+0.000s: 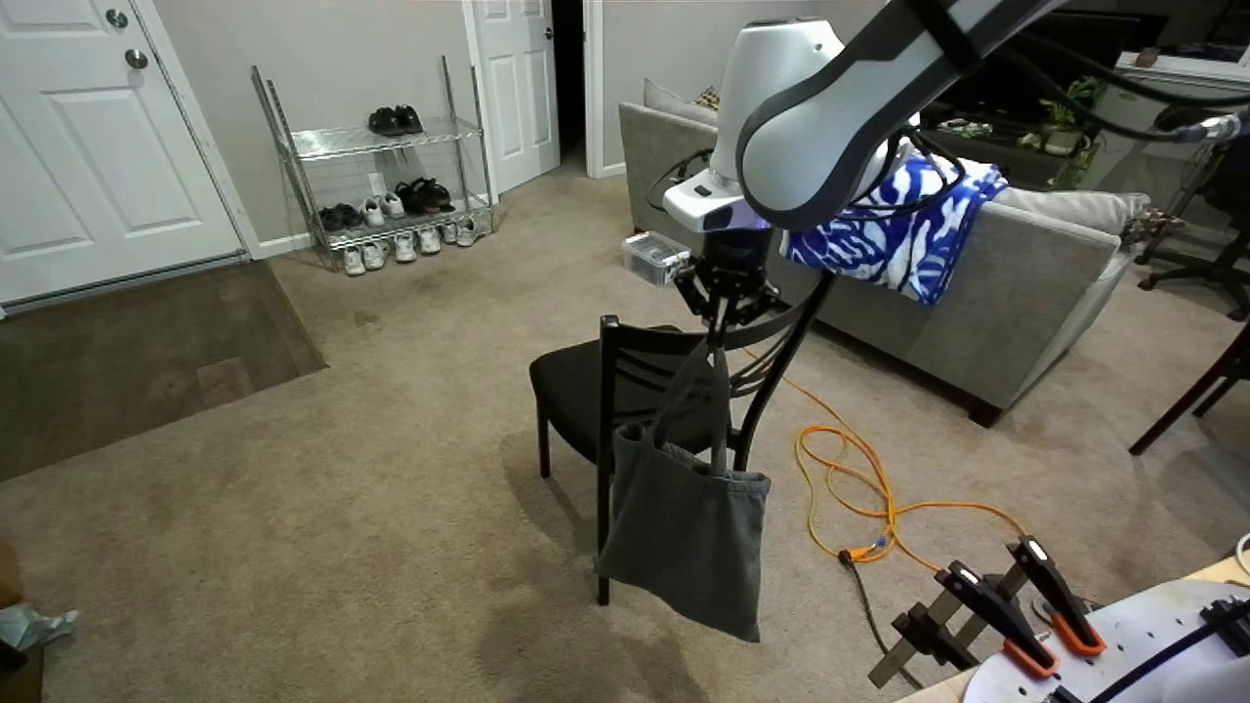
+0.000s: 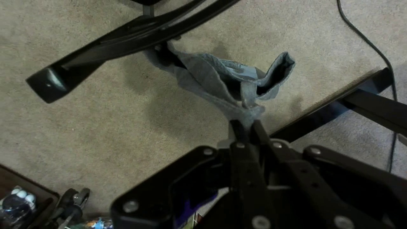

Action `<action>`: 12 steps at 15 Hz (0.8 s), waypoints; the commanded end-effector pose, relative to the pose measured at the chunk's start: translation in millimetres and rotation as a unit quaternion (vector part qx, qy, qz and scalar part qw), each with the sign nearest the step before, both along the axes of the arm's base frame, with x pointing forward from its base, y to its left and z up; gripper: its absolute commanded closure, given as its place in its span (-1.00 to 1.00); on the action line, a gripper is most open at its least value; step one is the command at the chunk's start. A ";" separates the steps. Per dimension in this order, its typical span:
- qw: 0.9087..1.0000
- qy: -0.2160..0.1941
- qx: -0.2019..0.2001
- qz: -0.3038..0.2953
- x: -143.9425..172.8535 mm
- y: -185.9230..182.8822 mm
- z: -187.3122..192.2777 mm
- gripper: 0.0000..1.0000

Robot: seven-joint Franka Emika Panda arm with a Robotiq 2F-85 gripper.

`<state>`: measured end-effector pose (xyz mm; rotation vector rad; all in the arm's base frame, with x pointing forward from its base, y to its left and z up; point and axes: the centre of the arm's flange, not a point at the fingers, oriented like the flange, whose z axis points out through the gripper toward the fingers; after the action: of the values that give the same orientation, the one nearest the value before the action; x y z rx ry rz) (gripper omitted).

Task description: Move the bag to the left side of the chair

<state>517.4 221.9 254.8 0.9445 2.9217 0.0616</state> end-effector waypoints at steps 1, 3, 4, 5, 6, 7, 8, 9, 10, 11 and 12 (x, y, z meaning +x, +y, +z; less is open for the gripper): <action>0.999 -0.018 0.017 -0.020 22.5 28.4 3.6 0.96; 0.999 -0.018 0.021 -0.026 29.6 41.9 3.7 0.96; 0.999 -0.018 0.023 -0.027 31.7 48.1 3.0 0.96; 0.999 -0.017 0.025 -0.028 33.1 54.5 1.3 0.96; 0.999 -0.018 0.028 -0.028 34.1 60.4 0.6 0.96; 0.999 -0.017 0.031 -0.027 34.3 67.2 0.0 0.96; 0.999 -0.018 0.033 -0.026 34.9 72.8 -0.1 0.96; 0.999 -0.019 0.037 -0.023 35.2 79.7 1.2 0.96; 0.999 -0.022 0.040 -0.020 35.8 86.0 3.6 0.96; 0.999 -0.025 0.043 -0.016 36.0 91.6 6.9 0.96; 0.998 -0.029 0.047 -0.012 36.1 97.1 11.3 0.96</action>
<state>549.6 301.2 253.9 0.9788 2.8959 0.1949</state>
